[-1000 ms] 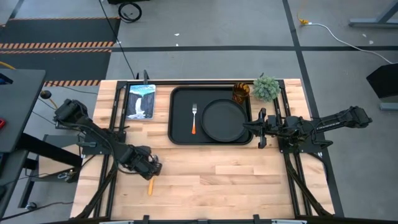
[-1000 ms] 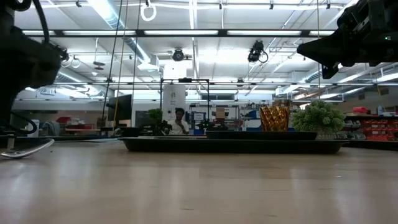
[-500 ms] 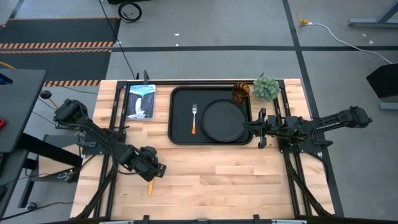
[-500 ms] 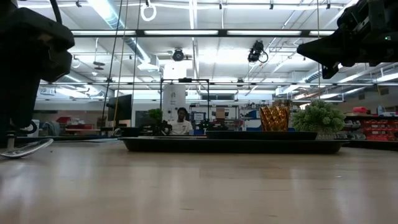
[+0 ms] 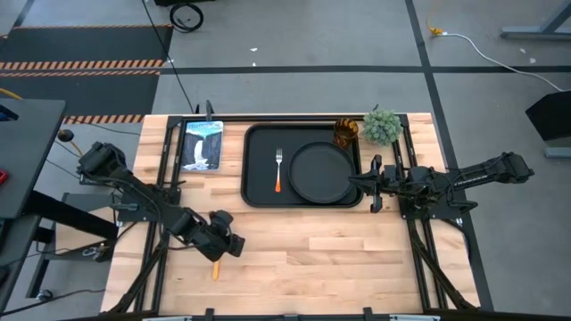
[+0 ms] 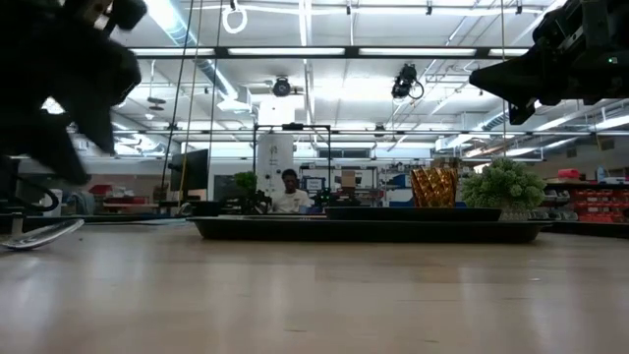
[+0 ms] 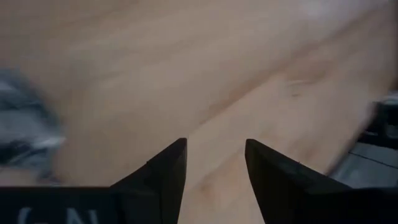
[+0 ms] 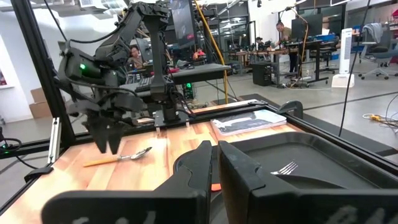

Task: Pick and place plate/cup/fork/spoon on tray
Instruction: Put the yellow spoon on the black serving tray to the left of the orange fork

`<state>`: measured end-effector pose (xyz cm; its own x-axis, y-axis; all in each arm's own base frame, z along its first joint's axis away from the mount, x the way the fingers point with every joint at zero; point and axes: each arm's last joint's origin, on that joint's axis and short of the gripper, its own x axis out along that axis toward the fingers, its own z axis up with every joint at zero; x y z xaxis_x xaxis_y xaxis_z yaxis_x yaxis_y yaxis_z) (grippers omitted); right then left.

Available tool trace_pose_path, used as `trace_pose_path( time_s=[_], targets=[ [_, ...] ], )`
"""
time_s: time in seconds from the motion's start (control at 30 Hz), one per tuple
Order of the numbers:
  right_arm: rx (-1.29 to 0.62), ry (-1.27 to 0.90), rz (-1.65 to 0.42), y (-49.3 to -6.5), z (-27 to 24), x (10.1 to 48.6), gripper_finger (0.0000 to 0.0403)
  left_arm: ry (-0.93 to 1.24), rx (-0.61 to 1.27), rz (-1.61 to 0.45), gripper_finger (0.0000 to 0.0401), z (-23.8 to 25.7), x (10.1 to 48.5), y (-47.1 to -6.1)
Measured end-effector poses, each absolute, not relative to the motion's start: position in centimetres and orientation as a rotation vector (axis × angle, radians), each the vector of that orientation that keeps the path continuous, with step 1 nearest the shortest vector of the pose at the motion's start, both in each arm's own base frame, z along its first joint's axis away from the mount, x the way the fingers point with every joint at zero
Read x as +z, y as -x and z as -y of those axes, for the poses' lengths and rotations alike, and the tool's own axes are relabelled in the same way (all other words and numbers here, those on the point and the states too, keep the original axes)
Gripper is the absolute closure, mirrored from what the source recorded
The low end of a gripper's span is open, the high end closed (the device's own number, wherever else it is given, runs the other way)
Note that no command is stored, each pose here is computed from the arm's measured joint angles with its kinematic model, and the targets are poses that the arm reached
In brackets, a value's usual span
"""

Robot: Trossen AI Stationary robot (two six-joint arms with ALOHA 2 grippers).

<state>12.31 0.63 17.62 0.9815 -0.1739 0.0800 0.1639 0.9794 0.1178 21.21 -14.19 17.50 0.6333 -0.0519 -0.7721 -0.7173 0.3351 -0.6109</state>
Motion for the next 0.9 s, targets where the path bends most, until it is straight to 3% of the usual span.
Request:
trace_pose_path(
  time_s=[0.33, 0.7, 0.9],
  targets=[
    [-0.17, -0.111, 0.091, -12.3, -0.6, 17.6, 0.0369, 1.08, 0.423, -0.727, 0.023, 15.8, 19.2, -23.7],
    [-0.17, -0.112, 0.092, -12.3, -0.6, 17.6, 0.0369, 0.877, 0.822, -1.168, 0.023, 17.3, 18.5, -24.7],
    [-0.17, -0.111, 0.09, -12.3, -0.6, 17.6, 0.0369, 0.858, 0.895, -1.321, 0.023, 17.6, 17.1, -24.3]
  ],
)
